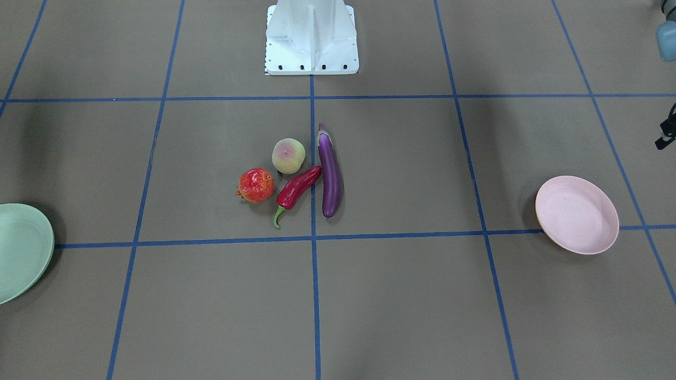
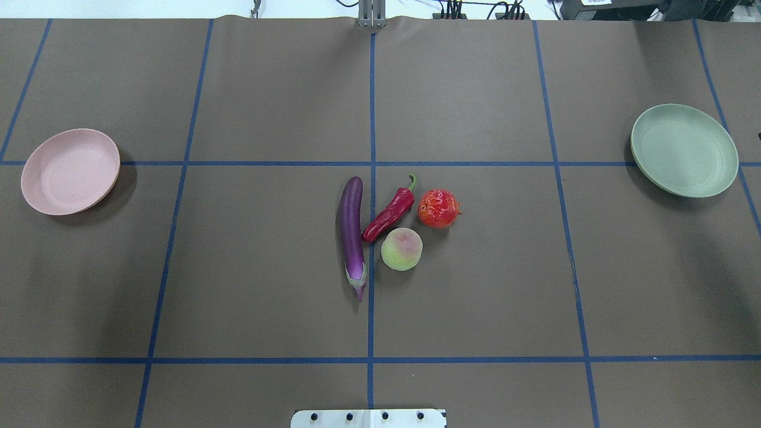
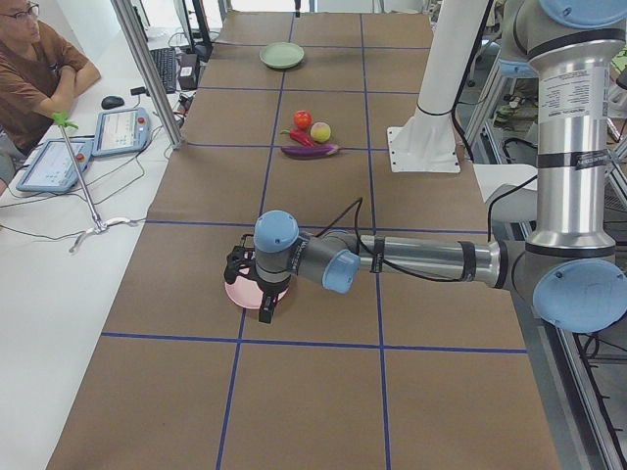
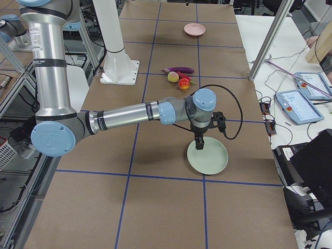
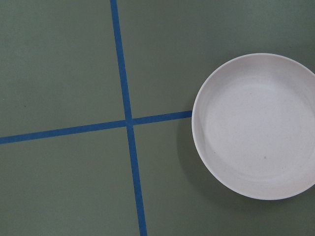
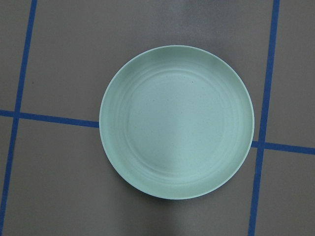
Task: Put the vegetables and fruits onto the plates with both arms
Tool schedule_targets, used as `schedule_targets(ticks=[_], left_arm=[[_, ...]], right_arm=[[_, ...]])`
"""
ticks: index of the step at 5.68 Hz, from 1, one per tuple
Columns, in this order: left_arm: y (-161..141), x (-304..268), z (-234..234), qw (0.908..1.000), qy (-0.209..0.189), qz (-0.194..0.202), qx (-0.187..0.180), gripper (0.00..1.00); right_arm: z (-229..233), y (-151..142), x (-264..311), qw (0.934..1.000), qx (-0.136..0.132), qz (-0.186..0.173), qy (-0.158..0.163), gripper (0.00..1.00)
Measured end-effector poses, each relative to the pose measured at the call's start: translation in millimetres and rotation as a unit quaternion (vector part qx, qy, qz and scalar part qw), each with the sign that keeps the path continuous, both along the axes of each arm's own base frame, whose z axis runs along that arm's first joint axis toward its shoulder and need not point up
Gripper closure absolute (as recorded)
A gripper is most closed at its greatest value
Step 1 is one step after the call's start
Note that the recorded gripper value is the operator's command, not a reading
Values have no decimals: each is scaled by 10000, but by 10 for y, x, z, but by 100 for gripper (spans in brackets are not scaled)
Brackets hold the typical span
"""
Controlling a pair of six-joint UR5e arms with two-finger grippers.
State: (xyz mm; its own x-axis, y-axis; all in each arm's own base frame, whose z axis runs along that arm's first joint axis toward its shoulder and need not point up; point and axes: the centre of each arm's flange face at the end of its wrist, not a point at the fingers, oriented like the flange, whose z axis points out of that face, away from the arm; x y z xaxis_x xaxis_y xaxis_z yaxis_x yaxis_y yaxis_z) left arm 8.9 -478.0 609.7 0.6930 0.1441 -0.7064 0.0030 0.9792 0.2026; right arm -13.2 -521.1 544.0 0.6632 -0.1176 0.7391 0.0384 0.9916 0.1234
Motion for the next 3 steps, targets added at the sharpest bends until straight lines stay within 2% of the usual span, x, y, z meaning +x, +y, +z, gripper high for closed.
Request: schedule_targets(ticks=[3], left_arm=[[26,7,11,10000,76,36,-35,0]], right_arm=[[142,142,-53,9996,272,-60,-52,0]])
